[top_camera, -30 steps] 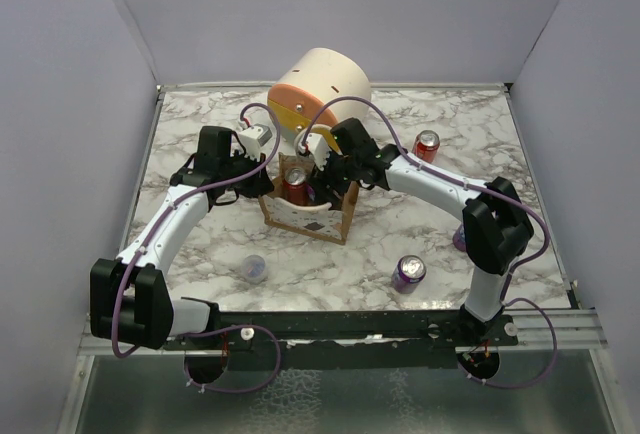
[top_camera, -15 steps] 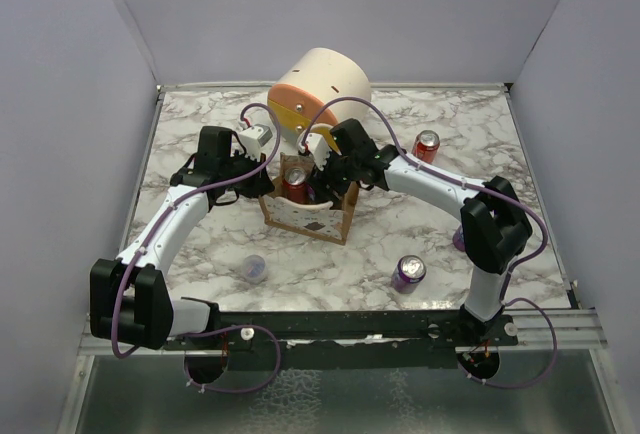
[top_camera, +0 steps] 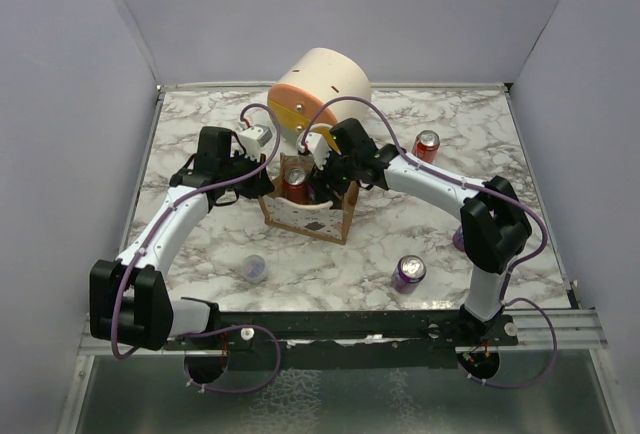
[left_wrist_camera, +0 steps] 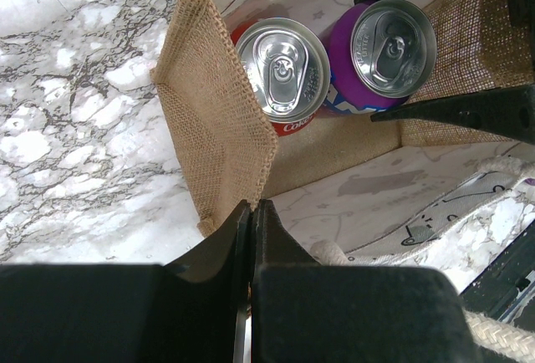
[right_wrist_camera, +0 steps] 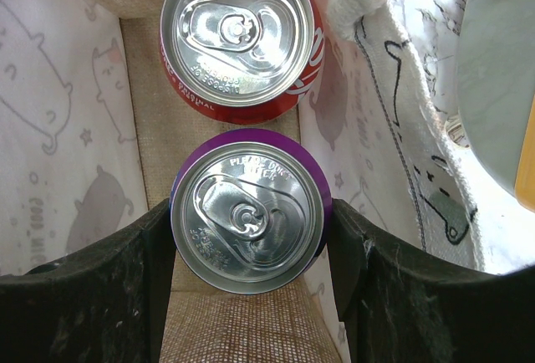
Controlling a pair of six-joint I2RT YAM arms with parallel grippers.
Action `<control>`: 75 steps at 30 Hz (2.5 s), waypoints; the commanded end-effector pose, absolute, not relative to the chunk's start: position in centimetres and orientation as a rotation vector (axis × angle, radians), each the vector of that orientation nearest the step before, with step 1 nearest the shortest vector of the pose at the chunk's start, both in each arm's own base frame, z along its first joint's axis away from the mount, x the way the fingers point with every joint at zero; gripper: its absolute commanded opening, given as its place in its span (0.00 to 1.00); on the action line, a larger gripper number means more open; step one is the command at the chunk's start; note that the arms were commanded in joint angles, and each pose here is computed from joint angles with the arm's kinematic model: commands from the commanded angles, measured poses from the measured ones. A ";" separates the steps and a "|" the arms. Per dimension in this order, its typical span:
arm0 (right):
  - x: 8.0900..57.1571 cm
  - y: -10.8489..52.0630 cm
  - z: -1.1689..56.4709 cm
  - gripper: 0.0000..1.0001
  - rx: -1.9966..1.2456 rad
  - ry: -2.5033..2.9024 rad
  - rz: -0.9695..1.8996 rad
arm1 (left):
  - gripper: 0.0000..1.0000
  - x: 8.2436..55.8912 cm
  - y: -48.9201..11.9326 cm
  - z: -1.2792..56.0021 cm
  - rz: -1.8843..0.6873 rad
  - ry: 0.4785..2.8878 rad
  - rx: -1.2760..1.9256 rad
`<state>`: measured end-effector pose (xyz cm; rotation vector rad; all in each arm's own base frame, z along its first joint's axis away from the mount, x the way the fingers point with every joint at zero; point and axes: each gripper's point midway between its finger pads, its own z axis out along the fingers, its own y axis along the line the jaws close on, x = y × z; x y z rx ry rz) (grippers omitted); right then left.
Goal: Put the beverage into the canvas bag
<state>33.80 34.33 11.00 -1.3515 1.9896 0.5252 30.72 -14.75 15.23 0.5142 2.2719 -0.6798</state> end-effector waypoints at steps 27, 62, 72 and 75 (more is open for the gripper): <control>35.3 35.2 14.9 0.69 -1.340 1.886 0.496 | 0.00 30.1 -14.9 16.2 -0.697 2.221 0.550; 31.5 33.9 24.2 0.74 -1.427 1.610 0.548 | 0.44 31.3 -14.5 20.4 -0.584 2.062 0.646; 28.9 31.6 25.6 0.74 -1.441 1.563 0.532 | 0.60 31.2 -14.1 23.0 -0.540 1.989 0.653; 25.6 29.3 25.2 0.75 -1.522 1.511 0.532 | 0.60 31.0 -14.1 22.5 -0.539 1.994 0.665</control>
